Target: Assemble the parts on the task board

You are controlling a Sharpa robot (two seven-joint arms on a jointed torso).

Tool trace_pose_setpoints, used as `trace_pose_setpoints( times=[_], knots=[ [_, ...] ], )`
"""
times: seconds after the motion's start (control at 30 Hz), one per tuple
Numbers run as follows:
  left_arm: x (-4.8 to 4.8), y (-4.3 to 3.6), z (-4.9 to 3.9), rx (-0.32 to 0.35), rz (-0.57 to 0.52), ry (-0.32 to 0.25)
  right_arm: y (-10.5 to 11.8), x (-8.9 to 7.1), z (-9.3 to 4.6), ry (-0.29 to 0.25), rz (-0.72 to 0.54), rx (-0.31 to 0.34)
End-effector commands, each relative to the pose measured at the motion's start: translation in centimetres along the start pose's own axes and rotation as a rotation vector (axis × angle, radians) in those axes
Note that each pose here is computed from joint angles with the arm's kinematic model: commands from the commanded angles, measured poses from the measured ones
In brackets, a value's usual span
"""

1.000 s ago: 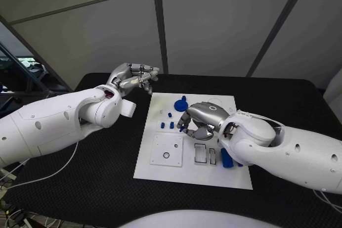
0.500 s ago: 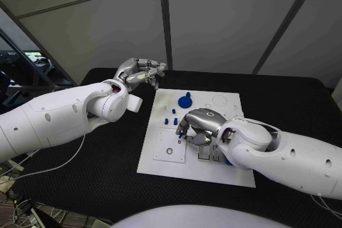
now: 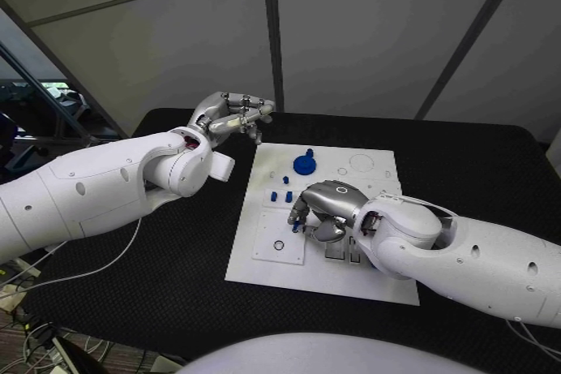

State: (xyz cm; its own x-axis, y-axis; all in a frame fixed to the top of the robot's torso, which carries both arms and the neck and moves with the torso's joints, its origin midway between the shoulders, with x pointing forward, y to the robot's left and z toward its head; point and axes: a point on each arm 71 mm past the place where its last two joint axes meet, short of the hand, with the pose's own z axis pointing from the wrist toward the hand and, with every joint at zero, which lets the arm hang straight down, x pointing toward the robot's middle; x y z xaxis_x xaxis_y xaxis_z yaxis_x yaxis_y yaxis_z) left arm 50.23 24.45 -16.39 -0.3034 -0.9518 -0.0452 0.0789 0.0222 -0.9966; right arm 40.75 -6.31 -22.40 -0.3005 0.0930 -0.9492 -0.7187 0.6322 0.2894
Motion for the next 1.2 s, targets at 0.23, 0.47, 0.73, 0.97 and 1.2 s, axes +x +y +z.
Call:
trace_pose_setpoints(
  times=[0.23, 0.47, 0.73, 0.97, 1.2],
  knots=[
    [0.16, -0.13, 0.08, 0.008, -0.008, 0.014, 0.12, 0.42, 0.19, 0.030, -0.021, -0.008],
    [0.16, -0.13, 0.09, 0.007, -0.009, 0.014, 0.00, 0.56, 0.23, 0.037, -0.031, -0.003],
    [0.13, -0.11, 0.09, 0.006, -0.009, 0.015, -0.11, 0.63, 0.31, 0.038, -0.042, 0.002],
    [0.13, -0.07, 0.11, 0.004, -0.009, 0.017, -0.09, 0.57, 0.41, 0.024, -0.052, 0.003],
    [0.19, -0.05, 0.13, 0.002, -0.011, 0.021, -0.05, 0.55, 0.49, 0.016, -0.055, 0.004]
  ],
)
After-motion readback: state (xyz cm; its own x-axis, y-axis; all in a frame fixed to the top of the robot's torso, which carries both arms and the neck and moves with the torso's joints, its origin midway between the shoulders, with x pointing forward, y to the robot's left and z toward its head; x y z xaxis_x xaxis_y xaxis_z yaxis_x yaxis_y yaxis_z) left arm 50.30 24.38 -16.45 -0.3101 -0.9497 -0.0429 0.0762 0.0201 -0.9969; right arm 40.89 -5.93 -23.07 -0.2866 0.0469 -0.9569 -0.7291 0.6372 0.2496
